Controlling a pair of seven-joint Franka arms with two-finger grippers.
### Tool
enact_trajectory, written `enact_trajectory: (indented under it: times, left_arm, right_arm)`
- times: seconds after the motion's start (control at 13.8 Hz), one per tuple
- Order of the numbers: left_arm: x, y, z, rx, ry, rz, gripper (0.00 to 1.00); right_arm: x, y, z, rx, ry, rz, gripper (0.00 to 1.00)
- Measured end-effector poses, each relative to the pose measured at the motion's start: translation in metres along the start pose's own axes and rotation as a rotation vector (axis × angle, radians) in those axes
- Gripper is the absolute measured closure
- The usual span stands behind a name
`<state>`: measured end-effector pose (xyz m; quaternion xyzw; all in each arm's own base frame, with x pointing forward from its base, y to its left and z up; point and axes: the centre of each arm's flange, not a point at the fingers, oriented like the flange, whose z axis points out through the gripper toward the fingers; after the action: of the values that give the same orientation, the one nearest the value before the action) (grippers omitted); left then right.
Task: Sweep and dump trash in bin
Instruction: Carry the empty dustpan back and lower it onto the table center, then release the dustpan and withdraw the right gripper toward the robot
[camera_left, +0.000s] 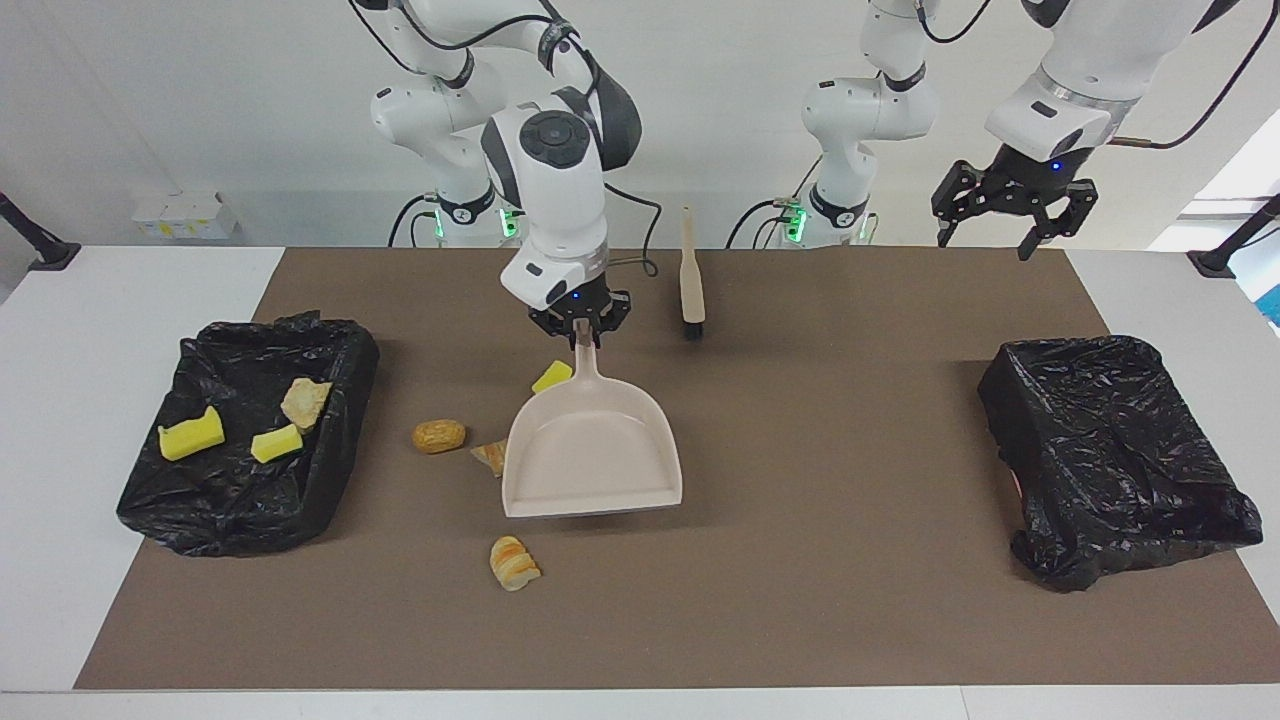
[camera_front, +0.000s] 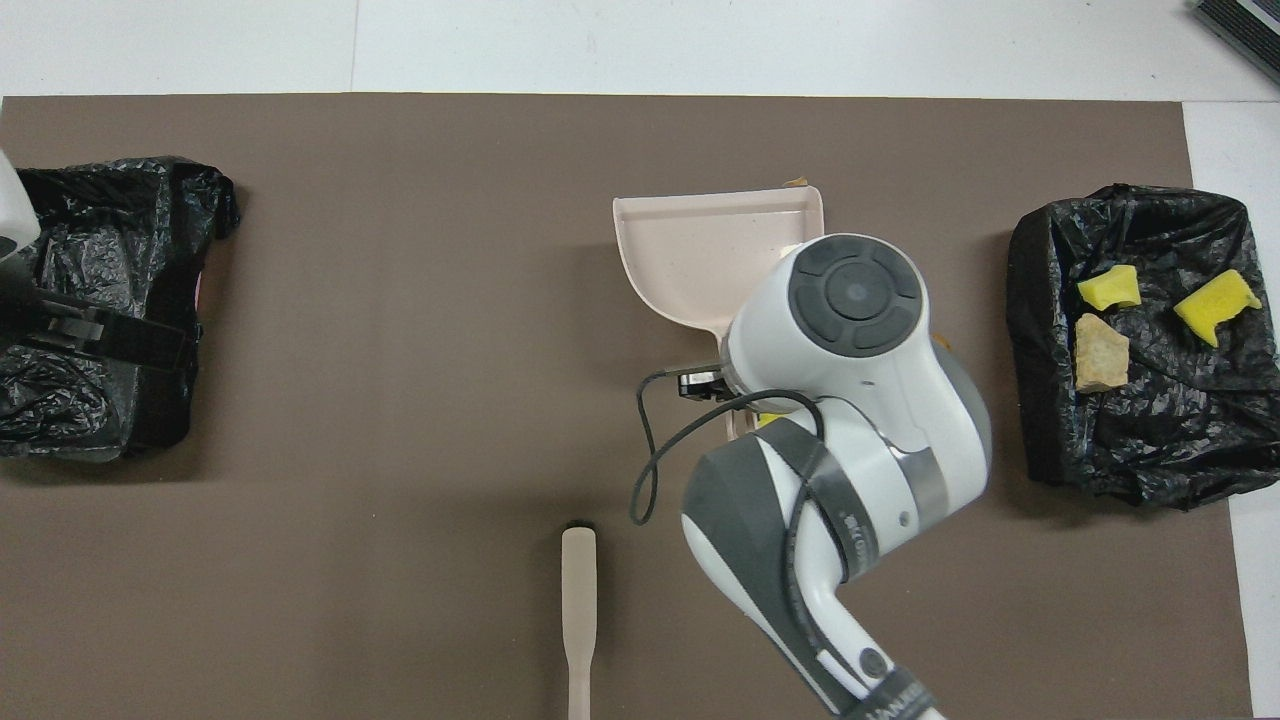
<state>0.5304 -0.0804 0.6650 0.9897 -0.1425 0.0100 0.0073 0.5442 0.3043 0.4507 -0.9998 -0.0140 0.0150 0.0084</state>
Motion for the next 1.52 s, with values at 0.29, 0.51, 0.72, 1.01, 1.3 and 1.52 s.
enact_trajectory:
  times: [0.29, 0.51, 0.72, 1.01, 1.3, 1.52]
  left_arm:
    - [0.000, 0.000, 0.000, 0.000, 0.000, 0.000, 0.00]
    - [0.000, 0.000, 0.000, 0.000, 0.000, 0.000, 0.00]
    - [0.000, 0.000, 0.000, 0.000, 0.000, 0.000, 0.00]
    - [0.000, 0.000, 0.000, 0.000, 0.000, 0.000, 0.00]
    - [0.000, 0.000, 0.000, 0.000, 0.000, 0.000, 0.00]
    - [0.000, 0.000, 0.000, 0.000, 0.000, 0.000, 0.00]
  right_arm:
    - [0.015, -0.077, 0.045, -0.007, -0.001, 0.040, 0.68]
    - [0.016, -0.118, 0.082, 0.000, 0.009, 0.021, 0.68]
    - [0.016, -0.126, 0.089, 0.038, -0.018, 0.038, 0.68]
    - [0.007, -0.133, 0.100, 0.059, -0.047, 0.043, 0.68]
    - [-0.007, -0.148, 0.102, 0.057, -0.052, 0.015, 0.41]
    - [-0.013, -0.154, 0.092, 0.065, -0.042, 0.002, 0.07]
